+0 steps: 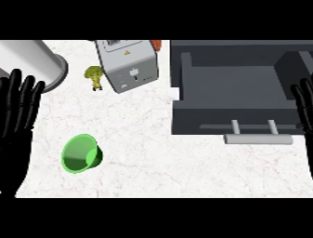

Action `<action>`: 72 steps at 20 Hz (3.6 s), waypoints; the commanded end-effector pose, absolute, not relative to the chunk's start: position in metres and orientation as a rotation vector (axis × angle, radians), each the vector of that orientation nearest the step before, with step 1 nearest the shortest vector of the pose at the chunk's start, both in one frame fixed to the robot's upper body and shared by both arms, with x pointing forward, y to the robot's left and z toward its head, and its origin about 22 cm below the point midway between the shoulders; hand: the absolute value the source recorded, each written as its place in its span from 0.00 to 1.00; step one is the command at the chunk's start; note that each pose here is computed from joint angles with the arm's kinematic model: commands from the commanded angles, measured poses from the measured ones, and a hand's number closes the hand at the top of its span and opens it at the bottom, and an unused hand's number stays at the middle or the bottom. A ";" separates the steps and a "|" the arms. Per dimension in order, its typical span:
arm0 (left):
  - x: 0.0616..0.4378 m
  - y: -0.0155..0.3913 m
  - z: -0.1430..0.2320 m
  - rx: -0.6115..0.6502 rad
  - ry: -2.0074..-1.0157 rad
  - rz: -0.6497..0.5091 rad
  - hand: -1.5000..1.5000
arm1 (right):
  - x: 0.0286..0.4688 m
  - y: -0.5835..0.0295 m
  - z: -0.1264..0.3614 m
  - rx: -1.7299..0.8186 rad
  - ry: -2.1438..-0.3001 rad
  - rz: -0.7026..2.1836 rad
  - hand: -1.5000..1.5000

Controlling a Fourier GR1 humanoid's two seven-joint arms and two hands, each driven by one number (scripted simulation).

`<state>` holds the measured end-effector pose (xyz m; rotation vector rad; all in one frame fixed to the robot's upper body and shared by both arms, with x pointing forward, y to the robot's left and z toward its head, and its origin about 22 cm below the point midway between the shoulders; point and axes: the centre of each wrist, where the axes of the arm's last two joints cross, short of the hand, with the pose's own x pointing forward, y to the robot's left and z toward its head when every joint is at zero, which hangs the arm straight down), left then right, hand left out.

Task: Pick up the cup, place it into the drawer and close the drawer

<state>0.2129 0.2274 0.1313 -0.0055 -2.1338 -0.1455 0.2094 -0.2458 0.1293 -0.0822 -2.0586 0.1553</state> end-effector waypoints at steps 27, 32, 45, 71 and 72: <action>0.248 0.372 -0.004 -0.432 -1.666 -0.206 0.00 | 0.260 -0.246 0.140 0.068 -1.990 0.258 0.00; 0.244 0.369 -0.038 -0.362 -1.656 -0.221 0.00 | 0.272 -0.238 0.148 0.059 -2.013 0.263 0.00; 0.244 0.371 -0.118 -0.320 -1.586 -0.238 0.00 | 0.285 -0.257 0.143 0.079 -2.008 0.248 0.00; 0.256 0.330 -0.143 -0.391 -1.646 -0.216 0.00 | 0.273 -0.264 0.148 0.054 -1.987 0.290 0.00; 0.254 0.326 -0.146 -0.398 -1.655 -0.214 0.00 | 0.269 -0.258 0.152 0.067 -2.001 0.289 0.00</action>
